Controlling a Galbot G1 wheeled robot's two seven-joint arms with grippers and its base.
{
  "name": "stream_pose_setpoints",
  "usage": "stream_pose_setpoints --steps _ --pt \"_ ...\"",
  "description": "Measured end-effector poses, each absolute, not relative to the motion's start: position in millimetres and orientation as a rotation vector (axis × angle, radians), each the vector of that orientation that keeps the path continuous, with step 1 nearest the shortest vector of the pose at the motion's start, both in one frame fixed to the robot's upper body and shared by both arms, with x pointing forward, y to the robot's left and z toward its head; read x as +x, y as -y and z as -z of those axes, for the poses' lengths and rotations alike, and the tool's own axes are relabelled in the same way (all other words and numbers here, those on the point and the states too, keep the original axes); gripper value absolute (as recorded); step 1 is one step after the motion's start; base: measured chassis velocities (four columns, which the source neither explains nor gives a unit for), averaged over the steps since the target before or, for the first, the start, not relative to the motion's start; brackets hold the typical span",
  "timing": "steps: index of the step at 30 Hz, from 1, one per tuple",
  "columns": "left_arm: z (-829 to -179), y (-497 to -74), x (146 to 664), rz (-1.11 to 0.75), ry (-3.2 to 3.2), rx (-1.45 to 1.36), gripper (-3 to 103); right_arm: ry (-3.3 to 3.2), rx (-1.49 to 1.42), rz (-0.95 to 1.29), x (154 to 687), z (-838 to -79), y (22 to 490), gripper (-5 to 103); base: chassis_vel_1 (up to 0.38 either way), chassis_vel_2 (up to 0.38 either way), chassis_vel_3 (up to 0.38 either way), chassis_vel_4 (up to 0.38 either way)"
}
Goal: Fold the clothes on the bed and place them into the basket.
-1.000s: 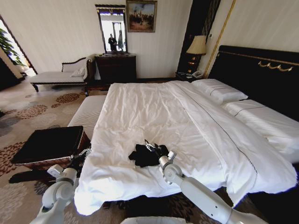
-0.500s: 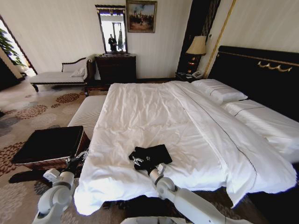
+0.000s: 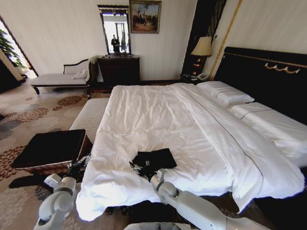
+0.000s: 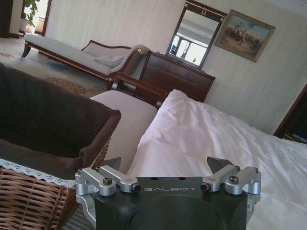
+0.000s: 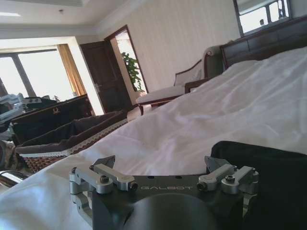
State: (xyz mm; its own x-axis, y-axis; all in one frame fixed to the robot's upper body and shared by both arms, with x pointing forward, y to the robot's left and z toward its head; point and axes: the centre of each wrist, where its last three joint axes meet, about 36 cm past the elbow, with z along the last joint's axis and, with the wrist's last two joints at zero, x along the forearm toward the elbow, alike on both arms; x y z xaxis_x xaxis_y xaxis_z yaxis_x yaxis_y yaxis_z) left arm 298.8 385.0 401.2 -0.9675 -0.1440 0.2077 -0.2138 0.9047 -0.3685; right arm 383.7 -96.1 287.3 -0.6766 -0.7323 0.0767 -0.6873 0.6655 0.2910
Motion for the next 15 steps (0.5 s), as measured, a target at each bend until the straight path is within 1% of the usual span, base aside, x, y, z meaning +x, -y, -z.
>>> stream_pose_setpoints --steps 2,4,6,8,10,11,12,14,15 --pt "-400.6 -385.3 298.5 -0.589 2.892 0.276 100 2.709 1.204 0.356 387.3 -290.3 96.8 100 0.000 0.000 0.000 0.000" --pt "-398.9 -386.2 297.4 -0.588 2.888 0.280 100 2.765 1.310 0.411 398.9 -303.2 100.0 100 0.000 0.000 0.000 0.000" --pt "-398.2 -387.0 296.6 -0.586 2.886 0.280 100 2.805 1.344 0.446 408.8 -312.6 105.4 100 0.000 0.000 0.000 0.000" --pt "-397.1 -388.1 294.5 -0.590 2.883 0.269 100 2.911 1.347 0.518 434.3 -338.4 124.5 100 0.000 0.000 0.000 0.000" --pt "-396.1 -386.2 292.8 -0.606 2.881 0.234 100 3.011 1.251 0.565 457.4 -363.5 149.2 100 0.000 0.000 0.000 0.000" --pt "-396.1 -386.2 292.8 -0.606 2.881 0.234 100 3.011 1.251 0.565 457.4 -363.5 149.2 100 0.000 0.000 0.000 0.000" --pt "-395.6 -383.0 292.2 -0.620 2.881 0.200 100 3.052 1.154 0.587 466.1 -374.5 163.7 100 0.000 0.000 0.000 0.000" --pt "-395.2 -370.3 291.9 -0.676 2.884 0.070 100 3.104 0.836 0.610 474.9 -389.7 199.7 100 0.000 0.000 0.000 0.000" --pt "-395.2 -370.3 291.9 -0.676 2.884 0.070 100 3.104 0.836 0.610 474.9 -389.7 199.7 100 0.000 0.000 0.000 0.000"
